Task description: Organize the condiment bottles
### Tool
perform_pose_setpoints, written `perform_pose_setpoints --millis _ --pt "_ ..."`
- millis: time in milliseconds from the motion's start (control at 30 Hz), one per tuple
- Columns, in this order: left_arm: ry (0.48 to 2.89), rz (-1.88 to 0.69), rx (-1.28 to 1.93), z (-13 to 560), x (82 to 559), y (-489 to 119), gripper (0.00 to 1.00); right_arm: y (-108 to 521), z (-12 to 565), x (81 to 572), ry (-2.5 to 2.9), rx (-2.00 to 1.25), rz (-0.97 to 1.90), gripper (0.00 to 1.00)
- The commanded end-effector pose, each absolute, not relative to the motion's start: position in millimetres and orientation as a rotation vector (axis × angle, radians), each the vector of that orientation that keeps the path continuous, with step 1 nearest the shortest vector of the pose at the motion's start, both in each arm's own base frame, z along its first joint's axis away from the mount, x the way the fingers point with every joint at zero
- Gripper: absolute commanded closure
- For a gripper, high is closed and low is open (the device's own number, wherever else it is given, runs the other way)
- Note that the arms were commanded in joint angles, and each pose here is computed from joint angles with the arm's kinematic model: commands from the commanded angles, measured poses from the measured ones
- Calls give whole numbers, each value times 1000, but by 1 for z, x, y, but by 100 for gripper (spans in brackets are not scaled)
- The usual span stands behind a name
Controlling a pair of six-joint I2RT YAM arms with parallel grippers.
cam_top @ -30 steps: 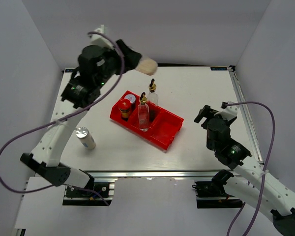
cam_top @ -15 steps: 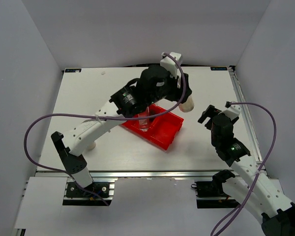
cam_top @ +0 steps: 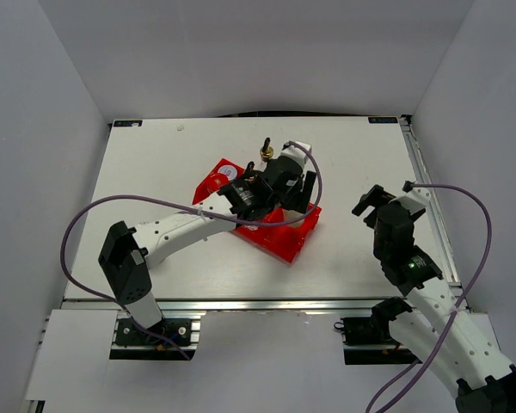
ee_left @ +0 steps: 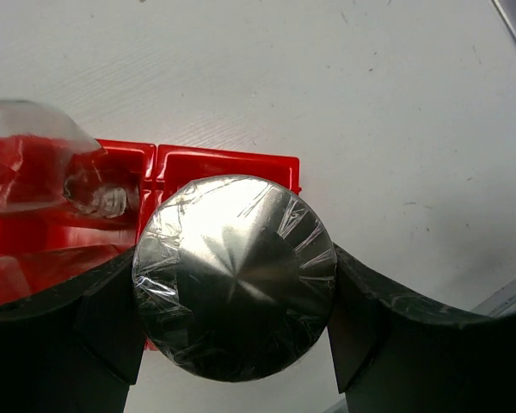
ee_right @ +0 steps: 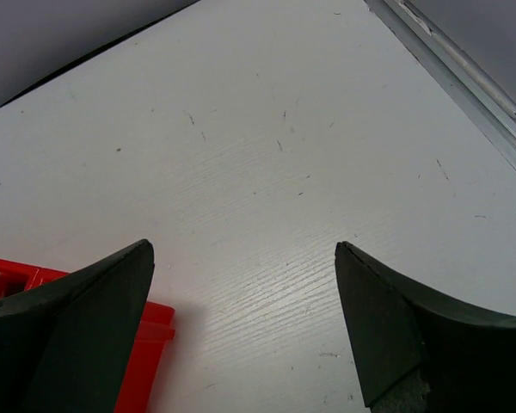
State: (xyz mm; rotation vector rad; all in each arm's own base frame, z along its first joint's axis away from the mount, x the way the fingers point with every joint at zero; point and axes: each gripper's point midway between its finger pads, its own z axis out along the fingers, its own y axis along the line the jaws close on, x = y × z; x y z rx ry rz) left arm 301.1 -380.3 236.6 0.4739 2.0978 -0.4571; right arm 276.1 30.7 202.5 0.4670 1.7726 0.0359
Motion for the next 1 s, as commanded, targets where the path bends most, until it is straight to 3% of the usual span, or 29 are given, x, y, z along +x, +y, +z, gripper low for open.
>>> perform_pose_setpoints --millis 0,200,533,633,733,967 --pt "1966 -572 384 274 308 -390 94 23 216 276 1711 515 38 11" --pt "1990 -529 362 243 315 -391 93 23 215 276 1714 511 29 10" --pt "2017 -461 368 220 326 -397 80 22 213 277 1722 497 14 11" --pt "2040 -439 373 207 327 -398 64 23 212 277 1730 486 13 11" --pt "2060 -419 380 195 330 -401 60 24 212 278 1733 481 15 11" --pt "2037 -396 357 187 341 -407 35 31 211 280 1754 433 32 10"
